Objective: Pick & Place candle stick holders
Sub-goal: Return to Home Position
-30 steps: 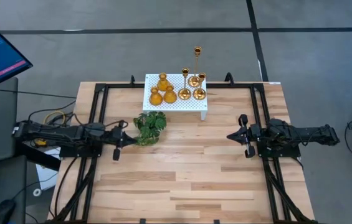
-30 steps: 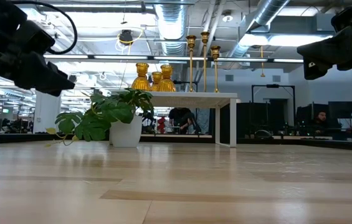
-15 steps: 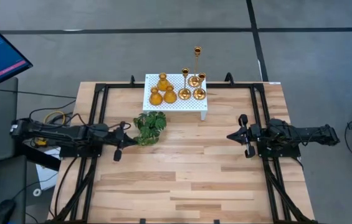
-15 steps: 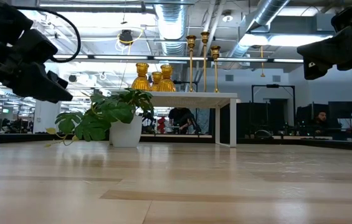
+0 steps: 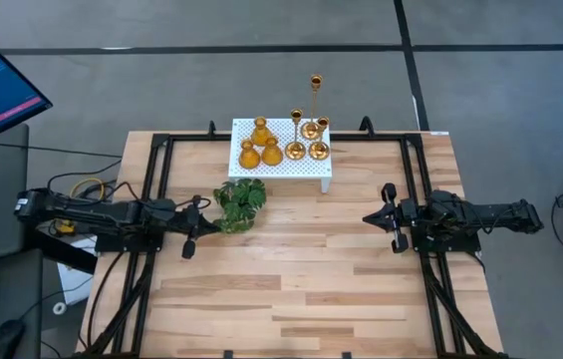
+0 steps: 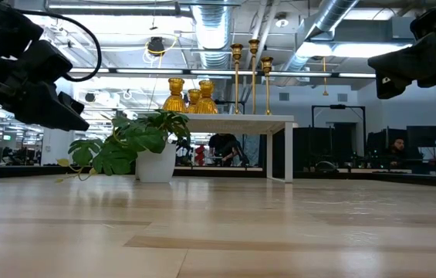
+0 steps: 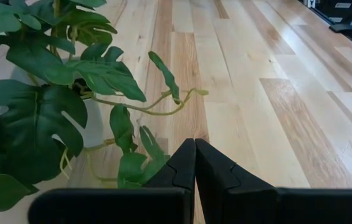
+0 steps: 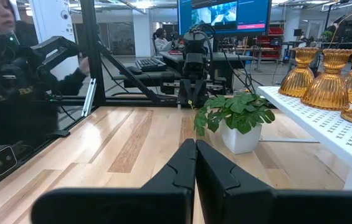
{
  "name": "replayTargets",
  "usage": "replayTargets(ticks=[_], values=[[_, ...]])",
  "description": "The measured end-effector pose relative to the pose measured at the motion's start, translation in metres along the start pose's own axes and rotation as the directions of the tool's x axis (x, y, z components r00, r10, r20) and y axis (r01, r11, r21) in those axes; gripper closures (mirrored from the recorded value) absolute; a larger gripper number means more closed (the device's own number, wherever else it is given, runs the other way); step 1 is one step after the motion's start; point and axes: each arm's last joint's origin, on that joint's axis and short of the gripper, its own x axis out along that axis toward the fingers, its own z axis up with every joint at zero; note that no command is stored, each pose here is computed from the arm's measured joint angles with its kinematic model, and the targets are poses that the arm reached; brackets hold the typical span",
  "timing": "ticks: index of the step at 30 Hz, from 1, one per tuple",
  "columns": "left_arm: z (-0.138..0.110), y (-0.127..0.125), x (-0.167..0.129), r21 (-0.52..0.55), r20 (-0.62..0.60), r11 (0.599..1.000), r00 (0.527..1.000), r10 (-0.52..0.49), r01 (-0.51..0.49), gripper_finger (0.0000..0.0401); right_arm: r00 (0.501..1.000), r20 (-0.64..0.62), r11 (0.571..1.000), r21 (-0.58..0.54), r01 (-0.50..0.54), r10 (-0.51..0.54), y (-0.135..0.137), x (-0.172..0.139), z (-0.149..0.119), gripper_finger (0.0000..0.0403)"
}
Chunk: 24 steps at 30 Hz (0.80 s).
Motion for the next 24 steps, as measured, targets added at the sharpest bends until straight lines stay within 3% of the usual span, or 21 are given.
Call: replayTargets(ticks=[24], values=[[0.0016, 0.0, 0.0, 0.0, 0.017, 1.0, 1.0, 0.001, -0.001, 0.0393, 1.0, 0.0, 1.0, 0.0, 0.0, 0.0, 0.0, 0.0, 0.0001, 0.0403]])
